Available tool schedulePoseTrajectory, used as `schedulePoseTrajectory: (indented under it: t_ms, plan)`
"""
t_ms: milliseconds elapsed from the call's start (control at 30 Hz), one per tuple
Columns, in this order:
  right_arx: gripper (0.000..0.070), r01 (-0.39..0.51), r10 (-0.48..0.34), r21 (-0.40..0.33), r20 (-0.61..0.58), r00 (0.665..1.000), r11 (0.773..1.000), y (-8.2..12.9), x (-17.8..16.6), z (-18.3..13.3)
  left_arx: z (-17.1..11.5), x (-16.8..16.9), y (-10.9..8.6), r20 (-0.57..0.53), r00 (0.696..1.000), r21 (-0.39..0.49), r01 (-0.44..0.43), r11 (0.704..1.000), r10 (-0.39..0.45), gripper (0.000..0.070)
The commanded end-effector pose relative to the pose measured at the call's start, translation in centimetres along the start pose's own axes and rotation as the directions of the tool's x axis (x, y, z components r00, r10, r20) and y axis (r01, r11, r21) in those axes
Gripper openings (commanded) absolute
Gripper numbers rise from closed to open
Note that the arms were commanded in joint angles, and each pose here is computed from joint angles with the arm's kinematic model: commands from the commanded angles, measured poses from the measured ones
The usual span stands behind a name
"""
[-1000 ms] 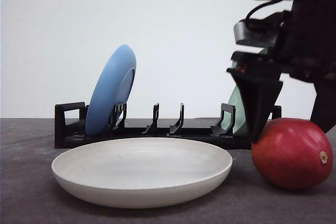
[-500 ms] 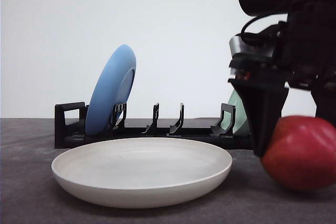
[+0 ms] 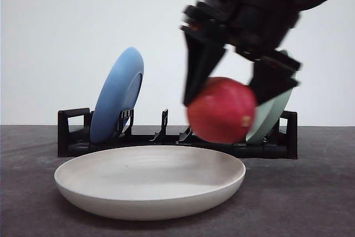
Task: Place pomegranate in white plate
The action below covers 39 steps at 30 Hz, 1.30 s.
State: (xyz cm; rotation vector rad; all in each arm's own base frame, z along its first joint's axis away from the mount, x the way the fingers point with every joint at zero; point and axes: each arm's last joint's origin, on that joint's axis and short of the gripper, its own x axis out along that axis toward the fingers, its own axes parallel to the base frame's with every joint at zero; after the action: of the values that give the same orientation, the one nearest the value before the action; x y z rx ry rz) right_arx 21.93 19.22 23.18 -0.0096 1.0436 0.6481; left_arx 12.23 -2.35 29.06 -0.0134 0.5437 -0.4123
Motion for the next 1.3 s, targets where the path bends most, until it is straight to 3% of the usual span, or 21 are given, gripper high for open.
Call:
schedulePoseTrajectory:
  t_ms: [0, 233, 667, 833, 933, 1067, 1167, 1267]
  plan:
    - [0.048, -0.032, 0.033, -0.038, 0.026, 0.999, 0.999, 0.9, 0.8, 0.6, 0.3, 0.0, 0.0, 0.014, 1.0, 0.016, 0.0, 1.0, -0.001, 0.0353]
    - [0.048, -0.075, 0.079, -0.099, 0.031, 0.996, 0.992, 2.9, 3.4, 0.4, 0.3, 0.0, 0.0, 0.017, 1.0, 0.018, -0.001, 1.0, 0.0, 0.0353]
    - [0.0484, -0.08, 0.077, -0.114, -0.024, 0.997, 0.99, 4.2, 6.4, -0.7, 0.3, 0.0, 0.0, 0.018, 1.0, 0.018, -0.001, 1.0, 0.0, 0.0353]
    - [0.0623, -0.066, 0.065, -0.118, -0.018, 0.998, 0.991, 4.4, 6.4, -0.8, 0.3, 0.0, 0.0, 0.017, 1.0, 0.018, -0.001, 1.0, 0.0, 0.0353]
    - [0.0635, -0.072, 0.072, -0.117, -0.009, 0.997, 0.99, 4.6, 6.1, -0.5, 0.3, 0.0, 0.0, 0.016, 1.0, 0.017, -0.001, 1.0, 0.0, 0.0353]
    - [0.0632, -0.079, 0.086, -0.112, 0.059, 0.995, 0.991, 5.1, 4.3, 0.4, 0.3, 0.0, 0.0, 0.016, 1.0, 0.017, 0.0, 1.0, 0.0, 0.0353]
    - [0.063, 0.029, -0.003, -0.157, 0.163, 0.987, 0.987, 5.5, 2.6, 0.2, 0.3, 0.0, 0.0, 0.013, 1.0, 0.016, 0.0, 1.0, 0.0, 0.0353]
    - [0.0628, 0.042, -0.004, -0.152, 0.241, 0.97, 0.987, 5.0, 1.2, -0.6, 0.2, 0.0, 0.0, 0.012, 1.0, 0.016, 0.0, 1.0, 0.0, 0.0353]
